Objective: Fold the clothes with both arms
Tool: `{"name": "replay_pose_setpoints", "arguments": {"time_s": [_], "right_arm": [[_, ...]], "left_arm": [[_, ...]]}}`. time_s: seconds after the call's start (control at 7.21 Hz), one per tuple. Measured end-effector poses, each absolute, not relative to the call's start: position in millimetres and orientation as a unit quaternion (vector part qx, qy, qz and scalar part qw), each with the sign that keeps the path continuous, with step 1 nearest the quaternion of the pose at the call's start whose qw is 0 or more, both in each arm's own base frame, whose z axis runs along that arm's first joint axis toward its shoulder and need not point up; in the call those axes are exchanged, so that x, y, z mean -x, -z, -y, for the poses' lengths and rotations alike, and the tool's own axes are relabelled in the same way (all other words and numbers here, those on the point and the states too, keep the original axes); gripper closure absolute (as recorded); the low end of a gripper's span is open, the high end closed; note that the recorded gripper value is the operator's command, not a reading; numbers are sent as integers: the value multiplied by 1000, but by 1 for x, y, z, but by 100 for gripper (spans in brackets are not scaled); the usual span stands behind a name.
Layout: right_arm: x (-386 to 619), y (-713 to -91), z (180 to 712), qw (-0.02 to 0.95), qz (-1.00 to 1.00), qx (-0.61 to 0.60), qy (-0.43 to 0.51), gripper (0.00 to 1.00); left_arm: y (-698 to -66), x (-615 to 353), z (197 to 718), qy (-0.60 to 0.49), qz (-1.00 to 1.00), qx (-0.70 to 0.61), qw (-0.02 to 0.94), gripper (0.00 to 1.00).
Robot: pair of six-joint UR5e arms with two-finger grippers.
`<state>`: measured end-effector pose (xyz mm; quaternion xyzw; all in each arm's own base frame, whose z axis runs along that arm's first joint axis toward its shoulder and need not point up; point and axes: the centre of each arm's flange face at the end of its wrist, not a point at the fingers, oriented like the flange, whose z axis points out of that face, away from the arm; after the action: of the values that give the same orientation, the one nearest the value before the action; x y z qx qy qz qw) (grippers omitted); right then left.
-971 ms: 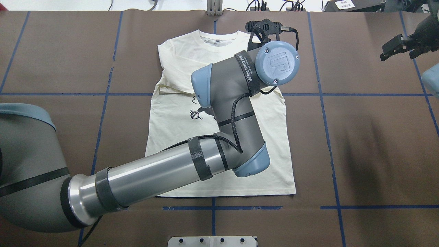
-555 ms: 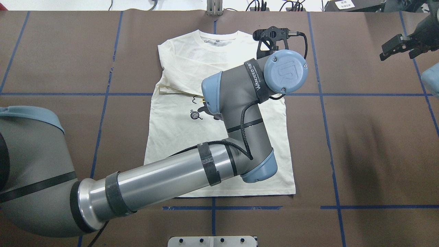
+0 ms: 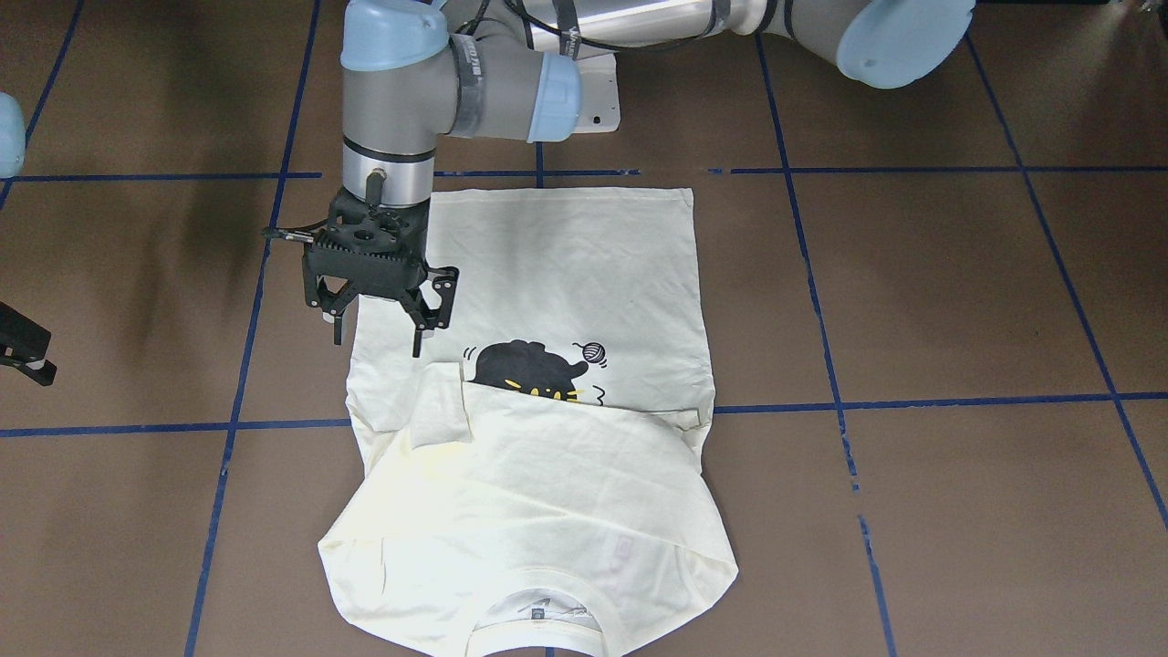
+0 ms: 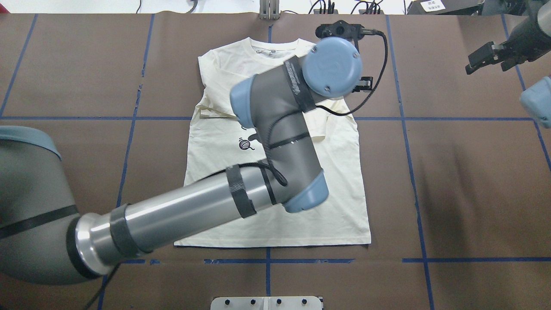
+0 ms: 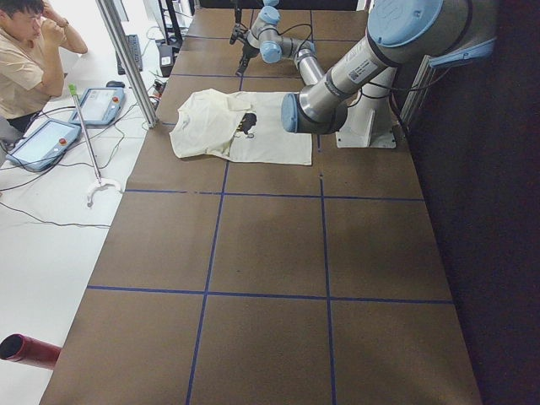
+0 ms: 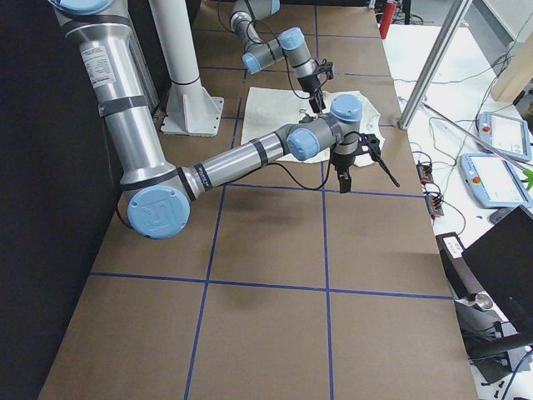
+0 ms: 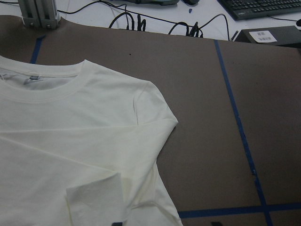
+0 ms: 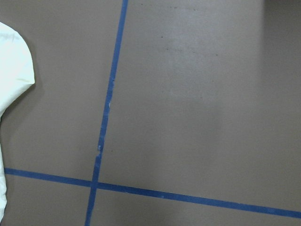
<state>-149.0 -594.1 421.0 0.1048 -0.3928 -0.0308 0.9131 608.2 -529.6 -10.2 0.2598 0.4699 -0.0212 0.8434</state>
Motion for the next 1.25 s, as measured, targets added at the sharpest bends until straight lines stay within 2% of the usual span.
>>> {"name": "replay_pose_setpoints", "arguments": {"time_s": [0.28,0.83,1.25], "right_arm": [[202,-380,599,904,413,-110,28,0],[348,-269,596,917,385,-96,-36,2],[465,-208,598,941,317,-103,-59,7]], "left_arm": [[-55,-503,580,-82,-454,-291,838,0],[-198,-318,651,-238,-372,-350,826,0],[-292,-226,668,-265,-364,-347,823,0]]}}
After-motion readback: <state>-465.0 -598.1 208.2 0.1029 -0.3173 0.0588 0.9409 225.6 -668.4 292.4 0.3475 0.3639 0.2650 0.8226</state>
